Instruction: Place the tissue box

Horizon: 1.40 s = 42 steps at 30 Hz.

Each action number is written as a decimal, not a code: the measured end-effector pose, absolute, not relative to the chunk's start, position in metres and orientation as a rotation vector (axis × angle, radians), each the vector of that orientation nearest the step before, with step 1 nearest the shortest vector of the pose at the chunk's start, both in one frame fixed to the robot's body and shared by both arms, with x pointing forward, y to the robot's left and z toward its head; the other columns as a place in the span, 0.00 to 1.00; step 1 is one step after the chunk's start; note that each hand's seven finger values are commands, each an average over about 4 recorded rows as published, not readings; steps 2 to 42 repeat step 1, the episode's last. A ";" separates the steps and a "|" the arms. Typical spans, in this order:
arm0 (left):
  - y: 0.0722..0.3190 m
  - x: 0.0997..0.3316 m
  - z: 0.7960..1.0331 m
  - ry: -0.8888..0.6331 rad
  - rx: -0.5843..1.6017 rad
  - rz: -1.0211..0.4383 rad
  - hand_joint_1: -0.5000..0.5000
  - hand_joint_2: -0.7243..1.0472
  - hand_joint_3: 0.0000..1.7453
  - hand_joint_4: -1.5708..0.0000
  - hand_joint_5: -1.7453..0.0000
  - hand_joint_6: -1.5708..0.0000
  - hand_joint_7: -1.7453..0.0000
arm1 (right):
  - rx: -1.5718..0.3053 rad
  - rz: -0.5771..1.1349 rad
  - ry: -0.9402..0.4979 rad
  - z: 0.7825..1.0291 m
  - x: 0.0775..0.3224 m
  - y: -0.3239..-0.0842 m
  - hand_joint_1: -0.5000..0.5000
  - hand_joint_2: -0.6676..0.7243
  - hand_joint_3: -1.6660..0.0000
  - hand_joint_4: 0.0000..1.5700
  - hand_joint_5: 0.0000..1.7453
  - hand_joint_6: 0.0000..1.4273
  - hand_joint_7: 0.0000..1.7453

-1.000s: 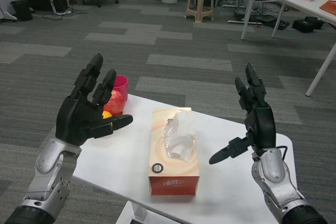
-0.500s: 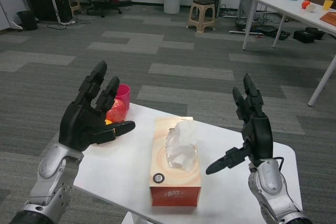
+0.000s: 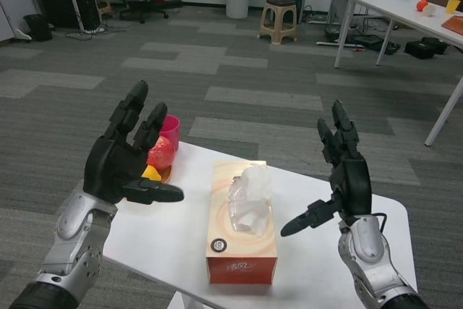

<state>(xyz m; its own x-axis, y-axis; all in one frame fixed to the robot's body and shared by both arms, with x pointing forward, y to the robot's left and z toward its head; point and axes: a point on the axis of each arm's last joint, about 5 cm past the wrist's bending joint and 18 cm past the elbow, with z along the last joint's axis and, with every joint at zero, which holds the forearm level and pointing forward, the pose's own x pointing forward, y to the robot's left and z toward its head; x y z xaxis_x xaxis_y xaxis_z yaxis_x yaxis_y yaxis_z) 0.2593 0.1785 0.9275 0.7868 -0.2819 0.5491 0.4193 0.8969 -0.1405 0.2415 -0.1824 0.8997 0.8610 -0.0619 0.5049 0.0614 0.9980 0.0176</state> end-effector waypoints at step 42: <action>0.178 0.259 0.928 -0.546 -0.265 -0.382 1.00 0.05 0.00 1.00 0.88 1.00 1.00 | 0.002 -0.065 -0.529 0.899 0.242 -0.182 0.17 0.77 1.00 0.00 0.00 0.00 0.00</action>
